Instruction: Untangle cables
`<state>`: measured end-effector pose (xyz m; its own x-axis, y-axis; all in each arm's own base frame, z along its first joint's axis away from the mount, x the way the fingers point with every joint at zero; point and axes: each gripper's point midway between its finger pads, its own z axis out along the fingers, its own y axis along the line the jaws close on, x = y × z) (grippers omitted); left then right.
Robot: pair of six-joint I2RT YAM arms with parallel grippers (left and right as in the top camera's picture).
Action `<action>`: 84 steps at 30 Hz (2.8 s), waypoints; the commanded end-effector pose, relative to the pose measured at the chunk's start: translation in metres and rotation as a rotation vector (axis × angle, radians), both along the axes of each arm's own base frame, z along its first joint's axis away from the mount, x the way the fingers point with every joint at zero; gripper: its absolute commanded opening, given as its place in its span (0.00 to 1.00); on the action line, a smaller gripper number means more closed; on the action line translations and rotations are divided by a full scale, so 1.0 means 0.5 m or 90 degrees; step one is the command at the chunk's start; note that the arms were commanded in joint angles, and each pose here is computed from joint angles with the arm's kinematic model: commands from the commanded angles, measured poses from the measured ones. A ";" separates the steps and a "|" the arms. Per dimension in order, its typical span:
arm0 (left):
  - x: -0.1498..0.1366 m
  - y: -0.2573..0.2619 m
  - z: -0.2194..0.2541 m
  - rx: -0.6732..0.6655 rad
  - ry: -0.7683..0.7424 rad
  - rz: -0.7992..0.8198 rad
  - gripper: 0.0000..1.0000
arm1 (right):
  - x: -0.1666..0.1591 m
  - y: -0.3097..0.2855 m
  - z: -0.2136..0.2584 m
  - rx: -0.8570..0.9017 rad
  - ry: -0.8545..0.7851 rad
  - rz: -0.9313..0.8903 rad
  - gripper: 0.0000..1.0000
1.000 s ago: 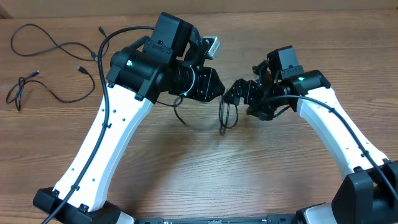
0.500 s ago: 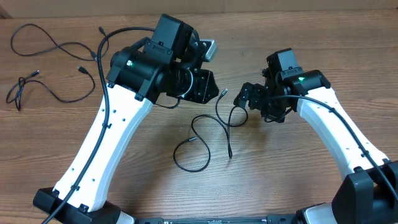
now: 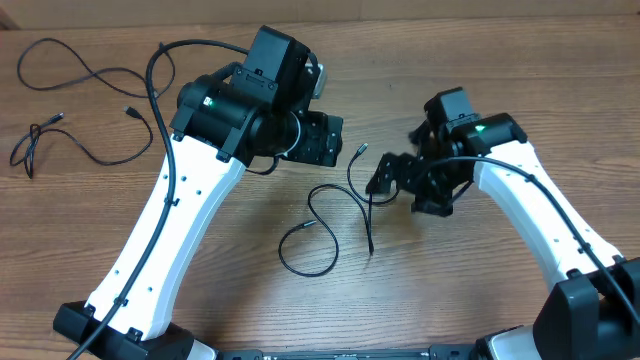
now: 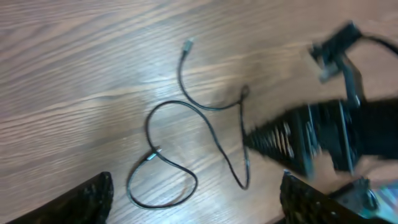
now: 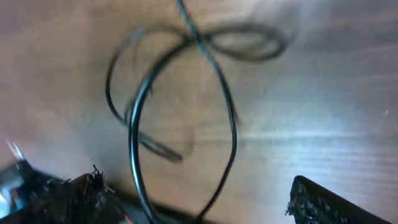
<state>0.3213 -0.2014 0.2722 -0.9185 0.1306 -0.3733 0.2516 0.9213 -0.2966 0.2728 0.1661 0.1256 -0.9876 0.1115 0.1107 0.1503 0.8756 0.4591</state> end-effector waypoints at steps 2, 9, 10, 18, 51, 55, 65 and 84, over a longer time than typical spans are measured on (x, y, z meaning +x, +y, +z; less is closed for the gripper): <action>0.030 0.044 -0.009 0.052 -0.018 0.097 0.93 | -0.033 0.043 -0.006 0.018 -0.020 0.109 0.98; 0.034 0.044 -0.008 0.052 -0.022 0.098 1.00 | -0.019 0.045 -0.056 -0.119 -0.075 0.088 1.00; 0.033 0.044 -0.008 0.052 -0.022 0.098 1.00 | -0.015 0.036 -0.062 -0.146 -0.078 0.064 1.00; 0.040 0.078 -0.011 0.040 0.001 0.126 1.00 | -0.014 0.017 -0.121 -0.185 -0.085 0.014 0.94; -0.025 -0.006 0.039 -0.161 -0.006 -0.226 1.00 | 0.148 0.048 0.500 0.114 -0.386 -0.074 0.04; -0.063 -0.058 0.070 -0.228 -0.057 -0.374 1.00 | 0.176 0.029 0.526 0.136 -0.396 -0.137 0.04; -0.073 -0.119 0.102 -0.250 -0.177 -0.515 1.00 | 0.193 0.027 0.553 0.235 -0.324 -0.240 0.04; -0.093 -0.235 0.155 -0.270 -0.330 -0.638 1.00 | 0.215 0.071 0.655 0.410 -0.297 -0.295 0.04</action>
